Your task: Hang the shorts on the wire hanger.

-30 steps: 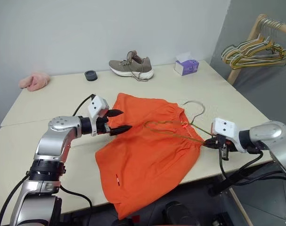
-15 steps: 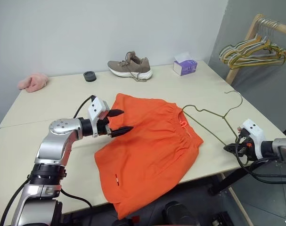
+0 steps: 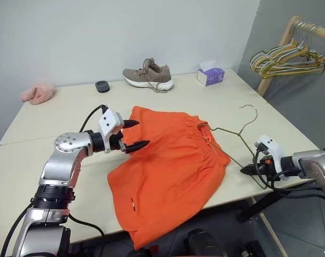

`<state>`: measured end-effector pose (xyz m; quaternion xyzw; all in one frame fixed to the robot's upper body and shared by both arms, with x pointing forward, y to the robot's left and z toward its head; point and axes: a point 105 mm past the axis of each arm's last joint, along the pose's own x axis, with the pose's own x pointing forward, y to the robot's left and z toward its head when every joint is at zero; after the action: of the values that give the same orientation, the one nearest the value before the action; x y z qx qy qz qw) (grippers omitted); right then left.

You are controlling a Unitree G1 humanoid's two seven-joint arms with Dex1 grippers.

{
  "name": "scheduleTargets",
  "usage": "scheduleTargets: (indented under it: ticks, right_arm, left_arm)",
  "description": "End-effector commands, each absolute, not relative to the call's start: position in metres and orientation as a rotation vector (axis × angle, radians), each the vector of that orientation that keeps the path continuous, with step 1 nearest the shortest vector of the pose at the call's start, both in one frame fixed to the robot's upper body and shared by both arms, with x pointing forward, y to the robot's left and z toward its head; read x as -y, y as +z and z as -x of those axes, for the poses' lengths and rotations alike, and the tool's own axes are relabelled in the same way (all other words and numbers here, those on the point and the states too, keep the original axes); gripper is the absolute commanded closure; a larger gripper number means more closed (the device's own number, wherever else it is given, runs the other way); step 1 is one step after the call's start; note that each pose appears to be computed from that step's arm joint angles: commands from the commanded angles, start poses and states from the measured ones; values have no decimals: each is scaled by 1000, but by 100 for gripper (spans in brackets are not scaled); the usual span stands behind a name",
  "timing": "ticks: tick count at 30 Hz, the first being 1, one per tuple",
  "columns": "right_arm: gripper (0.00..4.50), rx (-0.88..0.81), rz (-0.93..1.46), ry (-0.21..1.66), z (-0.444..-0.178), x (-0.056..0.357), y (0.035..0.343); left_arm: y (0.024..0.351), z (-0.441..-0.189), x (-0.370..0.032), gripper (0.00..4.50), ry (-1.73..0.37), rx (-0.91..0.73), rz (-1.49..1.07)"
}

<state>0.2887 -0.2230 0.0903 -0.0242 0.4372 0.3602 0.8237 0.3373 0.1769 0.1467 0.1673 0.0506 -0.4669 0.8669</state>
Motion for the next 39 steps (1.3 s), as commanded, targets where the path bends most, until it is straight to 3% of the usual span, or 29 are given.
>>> scheduleTargets:
  ticks: [1, 9, 20, 26, 30, 39]
  right_arm:
    - [450, -977, 4, 762, -292, 222, 90]
    - [450, -1013, -133, 661, -320, 221, 87]
    - [450, -967, -292, 636, -350, 186, 90]
    - [450, -789, -102, 753, -357, 169, 116]
    - [450, -640, 176, 835, -355, 155, 132]
    - [450, -453, 691, 926, -344, 138, 131]
  left_arm:
    - [158, -333, -179, 6, -983, -76, -362]
    - [155, -328, -179, 6, -982, -82, -376]
    - [154, -326, -175, 6, -978, -73, -369]
    - [155, -329, -178, 6, -945, -66, -347]
    - [166, -338, -183, 6, -898, -42, -313]
    - [203, -343, -182, 6, -992, 12, -455]
